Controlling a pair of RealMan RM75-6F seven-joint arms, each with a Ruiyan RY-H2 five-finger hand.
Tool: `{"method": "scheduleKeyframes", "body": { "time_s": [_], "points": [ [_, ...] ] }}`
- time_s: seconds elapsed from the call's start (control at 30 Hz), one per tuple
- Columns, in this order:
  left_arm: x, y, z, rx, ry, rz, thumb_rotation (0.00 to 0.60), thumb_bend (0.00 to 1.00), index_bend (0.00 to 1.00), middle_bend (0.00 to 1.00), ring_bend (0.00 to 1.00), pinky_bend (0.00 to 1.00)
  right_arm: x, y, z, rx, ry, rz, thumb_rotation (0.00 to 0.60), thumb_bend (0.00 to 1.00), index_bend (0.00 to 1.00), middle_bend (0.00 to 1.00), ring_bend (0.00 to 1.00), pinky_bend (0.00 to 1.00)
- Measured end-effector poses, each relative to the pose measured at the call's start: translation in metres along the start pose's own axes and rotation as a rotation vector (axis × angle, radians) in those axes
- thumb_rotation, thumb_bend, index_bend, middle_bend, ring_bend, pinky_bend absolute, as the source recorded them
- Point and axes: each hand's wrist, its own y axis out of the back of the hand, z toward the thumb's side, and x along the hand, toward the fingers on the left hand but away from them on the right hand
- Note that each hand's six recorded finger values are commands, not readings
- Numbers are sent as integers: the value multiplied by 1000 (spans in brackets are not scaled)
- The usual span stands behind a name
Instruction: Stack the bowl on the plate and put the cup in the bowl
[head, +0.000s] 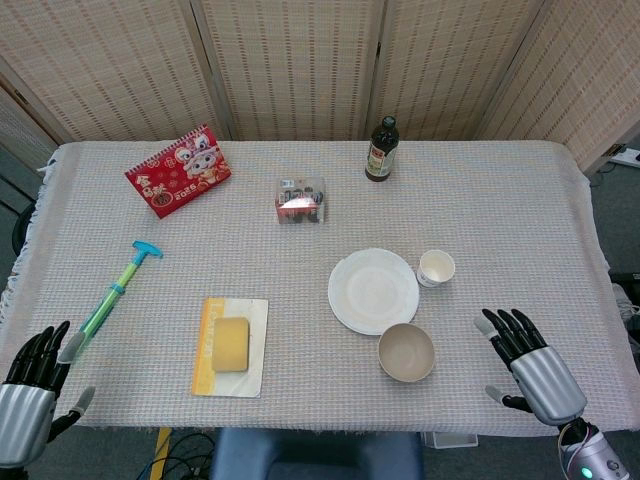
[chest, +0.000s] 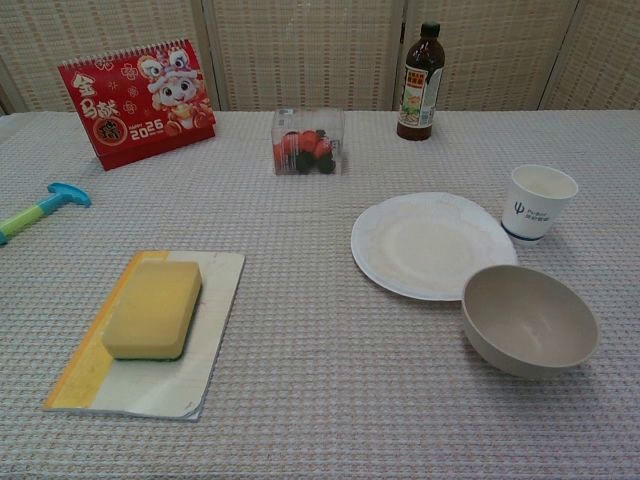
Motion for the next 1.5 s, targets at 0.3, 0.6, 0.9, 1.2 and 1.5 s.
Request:
{"method": "scheduleKeyframes", "body": {
  "time_s": [0.3,0.6,0.9,1.2,1.5],
  "points": [
    [-1,1,3,-5,-10,0,600,314,0,0,0,156,0,1,-1,-23,-4,11,600,114,0,0,0,0],
    [-1,1,3,-10,-15,-2,600,314,0,0,0,156,-14,9,9,-138,44,93,600,102,0,0,0,0],
    [-2,3,4,-9,-11,11,600,314,0,0,0,156,-50,6,40,-150,120,267,600,82,0,0,0,0],
    [-4,5,4,-9,-10,16,600,314,0,0,0,156,-79,-11,60,-143,136,423,600,66,0,0,0,0],
    [-4,5,3,-8,-7,18,600,314,0,0,0,156,-91,-30,69,-158,139,468,600,62,0,0,0,0]
  ]
}}
